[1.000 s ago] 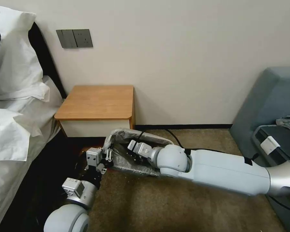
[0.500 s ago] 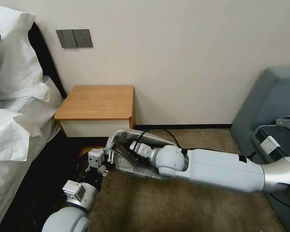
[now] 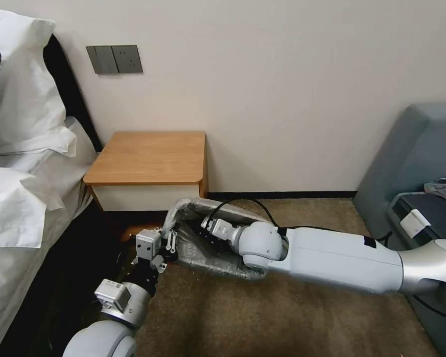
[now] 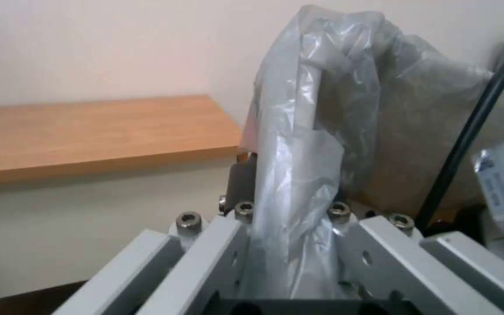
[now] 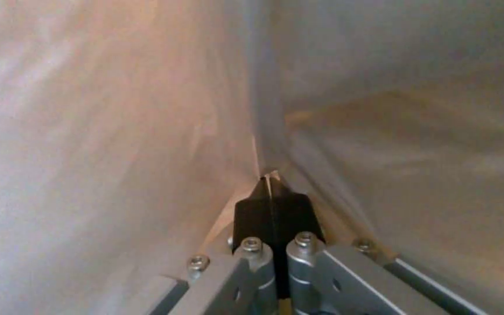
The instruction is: Pick up the garbage bag from the table and place it over the trash can.
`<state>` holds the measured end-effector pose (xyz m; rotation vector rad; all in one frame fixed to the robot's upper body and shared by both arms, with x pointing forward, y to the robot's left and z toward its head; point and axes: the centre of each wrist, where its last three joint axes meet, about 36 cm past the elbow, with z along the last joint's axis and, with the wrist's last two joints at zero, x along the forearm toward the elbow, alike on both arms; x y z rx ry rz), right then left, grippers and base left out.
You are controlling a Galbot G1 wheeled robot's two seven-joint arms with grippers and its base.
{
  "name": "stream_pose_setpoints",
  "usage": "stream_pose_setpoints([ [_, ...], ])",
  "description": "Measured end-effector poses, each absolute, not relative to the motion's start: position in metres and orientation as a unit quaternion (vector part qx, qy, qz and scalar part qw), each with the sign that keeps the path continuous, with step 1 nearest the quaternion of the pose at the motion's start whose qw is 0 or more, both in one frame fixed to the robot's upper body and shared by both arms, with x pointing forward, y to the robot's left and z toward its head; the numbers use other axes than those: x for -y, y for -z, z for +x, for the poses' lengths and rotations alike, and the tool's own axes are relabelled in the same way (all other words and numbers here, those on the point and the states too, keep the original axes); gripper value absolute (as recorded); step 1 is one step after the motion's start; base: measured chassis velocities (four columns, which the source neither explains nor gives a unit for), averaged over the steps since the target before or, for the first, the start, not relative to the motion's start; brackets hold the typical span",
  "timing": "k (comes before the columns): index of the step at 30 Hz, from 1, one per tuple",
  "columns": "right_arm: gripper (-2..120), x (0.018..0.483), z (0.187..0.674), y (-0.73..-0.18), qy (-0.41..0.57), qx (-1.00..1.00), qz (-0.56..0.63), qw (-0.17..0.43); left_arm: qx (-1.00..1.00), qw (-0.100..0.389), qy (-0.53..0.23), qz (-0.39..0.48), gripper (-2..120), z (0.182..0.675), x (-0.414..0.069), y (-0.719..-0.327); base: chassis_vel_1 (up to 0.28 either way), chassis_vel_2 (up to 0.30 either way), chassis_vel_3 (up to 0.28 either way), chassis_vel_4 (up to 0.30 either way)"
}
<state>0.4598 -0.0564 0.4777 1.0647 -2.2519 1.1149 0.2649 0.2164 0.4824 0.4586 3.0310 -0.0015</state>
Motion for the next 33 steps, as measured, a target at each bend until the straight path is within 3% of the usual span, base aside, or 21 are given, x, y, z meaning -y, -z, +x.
stream_pose_setpoints([
  [15, 0, 0.058, 0.452, -0.481, -0.392, 0.81, 0.383, 0.206, -0.989, 0.031, 0.007, 0.146, 3, 0.265, -0.219, -0.481, 0.0, 0.0, 0.0, 0.0],
  [27, 0, 0.07, 0.428, -0.509, -0.321, 0.822, 0.404, 0.242, -0.991, -0.005, 0.023, 0.132, 3, 0.275, -0.221, -0.462, 0.0, 0.0, 0.0, 0.0],
  [33, 0, 0.079, 0.421, -0.522, -0.288, 0.832, 0.406, 0.243, -0.99, -0.054, 0.079, 0.108, 3, 0.282, -0.221, -0.449, 0.0, 0.0, 0.0, 0.0],
])
